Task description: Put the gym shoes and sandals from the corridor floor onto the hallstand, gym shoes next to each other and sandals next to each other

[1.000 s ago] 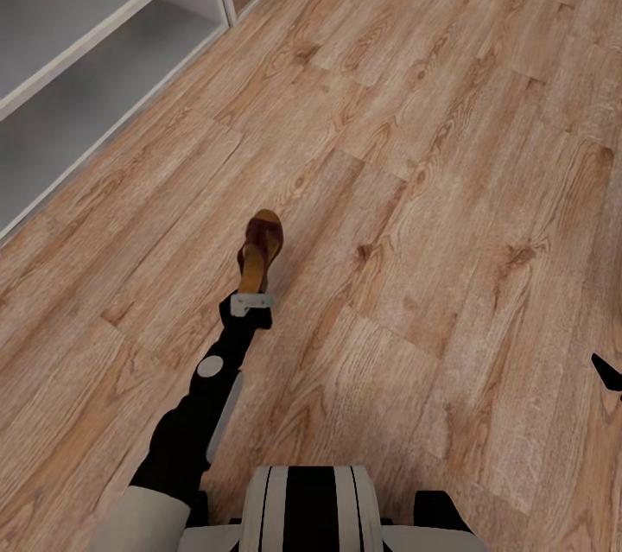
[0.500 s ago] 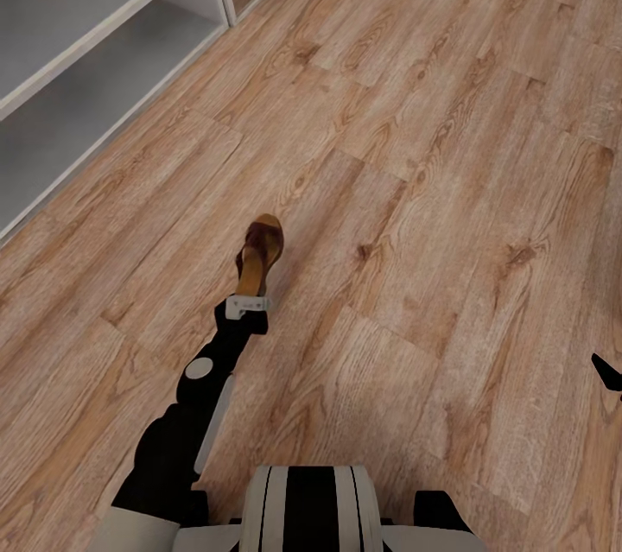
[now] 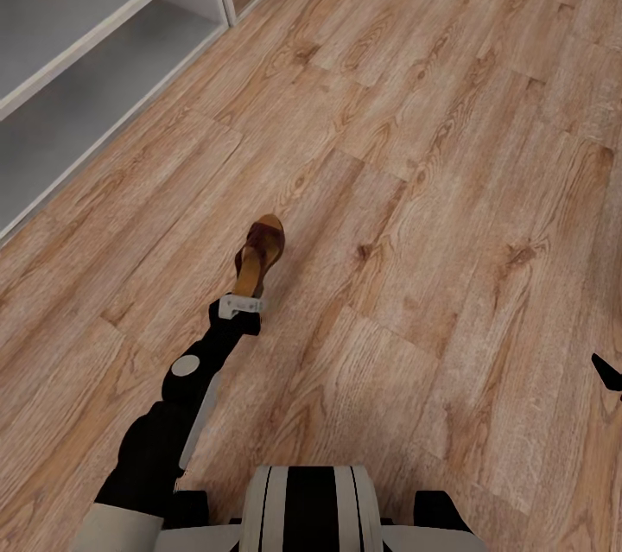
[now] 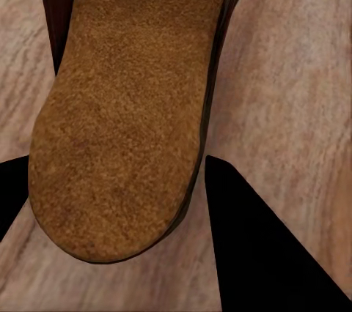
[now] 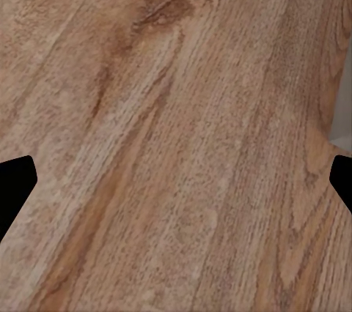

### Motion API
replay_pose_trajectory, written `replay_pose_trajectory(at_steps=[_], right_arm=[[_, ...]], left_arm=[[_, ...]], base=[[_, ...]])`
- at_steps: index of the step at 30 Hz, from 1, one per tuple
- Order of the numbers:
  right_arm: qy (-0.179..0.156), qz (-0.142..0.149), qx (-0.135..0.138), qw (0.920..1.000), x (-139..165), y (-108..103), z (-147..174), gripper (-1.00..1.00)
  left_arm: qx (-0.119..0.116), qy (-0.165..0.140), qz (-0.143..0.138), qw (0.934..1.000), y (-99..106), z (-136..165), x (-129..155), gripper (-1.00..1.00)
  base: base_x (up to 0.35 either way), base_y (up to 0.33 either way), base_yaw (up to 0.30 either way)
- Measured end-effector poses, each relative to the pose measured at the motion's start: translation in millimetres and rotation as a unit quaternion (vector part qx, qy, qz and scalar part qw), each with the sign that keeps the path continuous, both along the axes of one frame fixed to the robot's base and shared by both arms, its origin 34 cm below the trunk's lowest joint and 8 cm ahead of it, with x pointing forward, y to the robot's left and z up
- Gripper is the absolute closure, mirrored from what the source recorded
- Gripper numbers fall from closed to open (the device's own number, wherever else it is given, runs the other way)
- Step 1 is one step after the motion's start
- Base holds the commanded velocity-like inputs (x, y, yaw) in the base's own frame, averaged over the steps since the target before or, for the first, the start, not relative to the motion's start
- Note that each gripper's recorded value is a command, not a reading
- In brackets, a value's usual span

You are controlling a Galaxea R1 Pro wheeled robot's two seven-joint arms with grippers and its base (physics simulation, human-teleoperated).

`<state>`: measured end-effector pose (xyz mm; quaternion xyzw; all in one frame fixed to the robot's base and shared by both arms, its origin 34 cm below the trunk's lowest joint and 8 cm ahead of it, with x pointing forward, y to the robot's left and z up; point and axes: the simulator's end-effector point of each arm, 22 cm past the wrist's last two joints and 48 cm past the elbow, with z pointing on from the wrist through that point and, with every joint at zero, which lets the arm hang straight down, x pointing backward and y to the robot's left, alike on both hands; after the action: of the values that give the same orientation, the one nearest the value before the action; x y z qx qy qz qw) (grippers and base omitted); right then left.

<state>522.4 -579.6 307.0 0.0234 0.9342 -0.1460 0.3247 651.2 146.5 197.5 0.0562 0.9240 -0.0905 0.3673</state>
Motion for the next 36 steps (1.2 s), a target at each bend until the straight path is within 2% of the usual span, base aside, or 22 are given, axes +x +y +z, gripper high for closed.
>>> replay_pose_trajectory(at_steps=[5,12,22,36], right_arm=[[0.0,0.0,0.0,1.0,0.0,-0.1,0.0,-1.0],[0.0,0.0,0.0,1.0,0.0,-0.2,0.1,-1.0],[-0.001,-0.001,-0.002,1.0,0.1,-1.2,1.5,-1.0],[-0.004,-0.002,-0.003,1.0,1.9,-1.4,3.9,-1.0]], left_arm=[[-0.004,0.001,-0.008,1.0,13.2,-1.8,-1.1,1.0],[-0.006,0.001,-0.005,1.0,30.1,-2.9,-0.5,1.0],[-0.008,0.0,-0.003,1.0,30.5,-2.4,-0.1,1.0],[-0.008,-0.006,-0.003,0.9999,29.6,2.6,3.2,1.0]], base=[[0.0,0.0,0.0],[0.0,0.0,0.0],[0.0,0.0,0.064],[0.0,0.0,0.251]])
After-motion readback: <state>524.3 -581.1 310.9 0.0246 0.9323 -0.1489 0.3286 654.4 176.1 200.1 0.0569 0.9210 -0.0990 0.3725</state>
